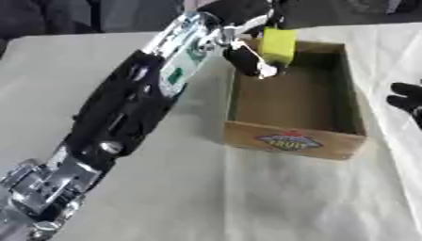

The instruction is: Pick up objects on the table and place them in the box.

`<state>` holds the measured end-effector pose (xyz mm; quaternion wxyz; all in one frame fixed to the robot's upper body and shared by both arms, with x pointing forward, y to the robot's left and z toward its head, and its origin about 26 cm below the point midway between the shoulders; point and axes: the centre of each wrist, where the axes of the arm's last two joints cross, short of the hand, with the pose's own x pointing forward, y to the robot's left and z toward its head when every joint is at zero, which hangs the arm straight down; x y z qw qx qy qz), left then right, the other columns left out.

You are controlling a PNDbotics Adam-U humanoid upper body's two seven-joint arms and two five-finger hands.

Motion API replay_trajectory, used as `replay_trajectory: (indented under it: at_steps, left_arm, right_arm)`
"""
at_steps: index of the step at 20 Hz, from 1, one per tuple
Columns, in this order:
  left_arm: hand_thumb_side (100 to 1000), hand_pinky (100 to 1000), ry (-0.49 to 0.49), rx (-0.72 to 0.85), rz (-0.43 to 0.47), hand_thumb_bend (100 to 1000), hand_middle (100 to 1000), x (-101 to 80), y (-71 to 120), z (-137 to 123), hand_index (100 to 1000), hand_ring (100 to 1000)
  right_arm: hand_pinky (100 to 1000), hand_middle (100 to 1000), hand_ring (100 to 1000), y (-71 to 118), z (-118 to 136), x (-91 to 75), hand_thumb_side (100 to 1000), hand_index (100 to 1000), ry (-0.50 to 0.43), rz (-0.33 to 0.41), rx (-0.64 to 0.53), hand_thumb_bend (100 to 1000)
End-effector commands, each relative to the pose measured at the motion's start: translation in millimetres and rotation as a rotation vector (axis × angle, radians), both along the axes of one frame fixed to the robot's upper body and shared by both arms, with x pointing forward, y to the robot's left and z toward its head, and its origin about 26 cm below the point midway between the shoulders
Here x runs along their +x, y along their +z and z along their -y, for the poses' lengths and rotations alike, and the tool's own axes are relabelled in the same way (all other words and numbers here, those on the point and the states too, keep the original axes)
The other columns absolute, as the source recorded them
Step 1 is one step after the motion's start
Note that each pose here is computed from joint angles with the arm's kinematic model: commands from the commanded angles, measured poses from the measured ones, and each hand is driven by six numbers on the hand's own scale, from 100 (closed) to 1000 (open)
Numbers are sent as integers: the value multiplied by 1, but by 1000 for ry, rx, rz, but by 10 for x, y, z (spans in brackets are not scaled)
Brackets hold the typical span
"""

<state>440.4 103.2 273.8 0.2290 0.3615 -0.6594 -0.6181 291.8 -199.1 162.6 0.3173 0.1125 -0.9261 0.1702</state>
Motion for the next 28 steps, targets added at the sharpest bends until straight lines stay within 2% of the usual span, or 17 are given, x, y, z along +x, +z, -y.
replay_trajectory:
  at_steps: [1,3,4,6,10,13,15,17,20,21,22,23,25,28]
  left_arm:
    - [409,620,21,-3,59,340,519,34,-40,61,665,555]
    - [429,643,26,24,73,394,561,50,-139,96,700,592]
    - [472,668,26,41,71,497,607,58,-186,109,738,632]
    - [517,718,27,86,49,611,695,71,-269,127,816,705]
    - [578,759,30,148,-13,731,771,82,-369,108,863,760]
    - [631,762,22,107,-25,801,790,60,-317,51,878,774]
    - [655,741,6,29,12,787,777,-6,-165,-7,877,761]
    - [696,708,-17,-74,69,735,756,-120,47,-81,874,739]
    - [709,667,-74,-274,147,671,736,-391,373,-265,870,717]
    - [724,644,-92,-342,166,604,724,-493,464,-349,865,704]
    - [731,636,-108,-417,188,578,719,-607,544,-463,864,698]
    - [741,610,-120,-489,202,521,703,-716,594,-576,860,682]
    - [741,596,-137,-638,222,486,695,-936,617,-794,859,674]
    - [736,579,-170,-812,231,456,687,-1229,507,-1018,858,665]
  right_arm:
    - [829,596,839,92,-16,-16,470,835,21,32,7,100]
    - [828,597,839,99,-18,-14,470,835,24,33,7,100]
    - [828,597,839,100,-18,-14,470,835,25,33,7,100]
    - [828,597,839,102,-14,-13,470,835,25,33,7,100]
    - [829,597,839,103,-3,-12,470,835,20,33,9,100]
    - [829,598,839,104,4,-10,470,835,14,32,10,100]
    - [829,598,840,103,12,-10,470,835,8,31,10,100]
    - [829,598,840,101,23,-9,470,835,-1,30,10,100]
    - [829,598,840,96,40,-10,470,835,-15,27,9,100]
    - [829,598,840,95,45,-10,470,835,-19,27,8,100]
    - [829,598,840,95,53,-9,470,835,-24,28,8,100]
    - [829,598,840,98,60,-7,470,835,-29,29,9,100]
    - [828,599,839,120,72,1,470,834,-35,37,11,100]
    - [828,599,839,144,87,10,470,834,-39,46,11,100]
